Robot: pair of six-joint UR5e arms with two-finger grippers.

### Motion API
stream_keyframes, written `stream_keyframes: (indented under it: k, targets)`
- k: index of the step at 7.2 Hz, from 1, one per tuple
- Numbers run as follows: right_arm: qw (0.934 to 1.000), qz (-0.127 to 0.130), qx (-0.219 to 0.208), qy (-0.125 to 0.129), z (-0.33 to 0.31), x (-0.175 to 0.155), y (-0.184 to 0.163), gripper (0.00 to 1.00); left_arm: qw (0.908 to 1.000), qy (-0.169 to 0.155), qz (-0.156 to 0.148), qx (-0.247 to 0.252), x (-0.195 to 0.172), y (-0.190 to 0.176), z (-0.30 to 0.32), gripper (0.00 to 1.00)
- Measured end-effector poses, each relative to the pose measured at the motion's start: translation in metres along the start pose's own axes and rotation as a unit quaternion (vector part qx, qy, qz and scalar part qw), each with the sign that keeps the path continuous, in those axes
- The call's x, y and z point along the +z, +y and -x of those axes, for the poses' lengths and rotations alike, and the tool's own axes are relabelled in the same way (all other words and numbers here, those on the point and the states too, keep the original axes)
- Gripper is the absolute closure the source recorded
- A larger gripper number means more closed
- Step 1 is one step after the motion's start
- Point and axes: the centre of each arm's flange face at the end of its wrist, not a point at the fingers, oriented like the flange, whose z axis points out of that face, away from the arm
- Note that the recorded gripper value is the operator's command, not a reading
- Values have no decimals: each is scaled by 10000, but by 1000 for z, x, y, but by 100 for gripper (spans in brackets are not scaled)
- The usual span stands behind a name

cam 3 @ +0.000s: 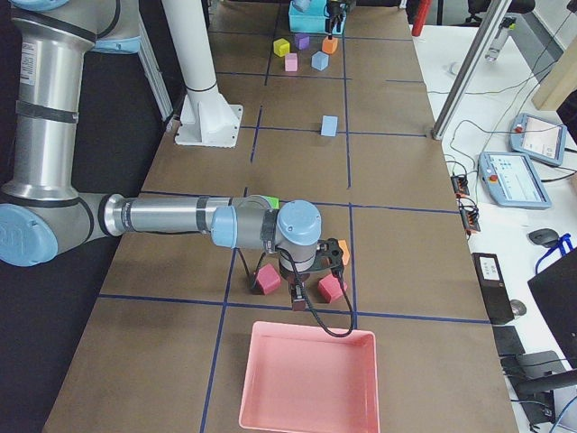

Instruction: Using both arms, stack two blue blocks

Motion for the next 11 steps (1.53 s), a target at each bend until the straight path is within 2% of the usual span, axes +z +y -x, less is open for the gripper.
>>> stream_keyframes:
  k: [3, 8, 11]
  targets:
    - [10000, 11, 3, -2, -1, 1, 1, 0, 9994, 100, -19, 337, 28, 8, -28, 0]
    - [10000, 15, 9, -3, -1, 1, 1, 0, 9998, 129, 149, 54, 41, 28, -32, 0]
    - [10000, 16, 14, -3, -1, 2, 1, 0, 9993, 181, 338, 32, 61, 37, -48, 0]
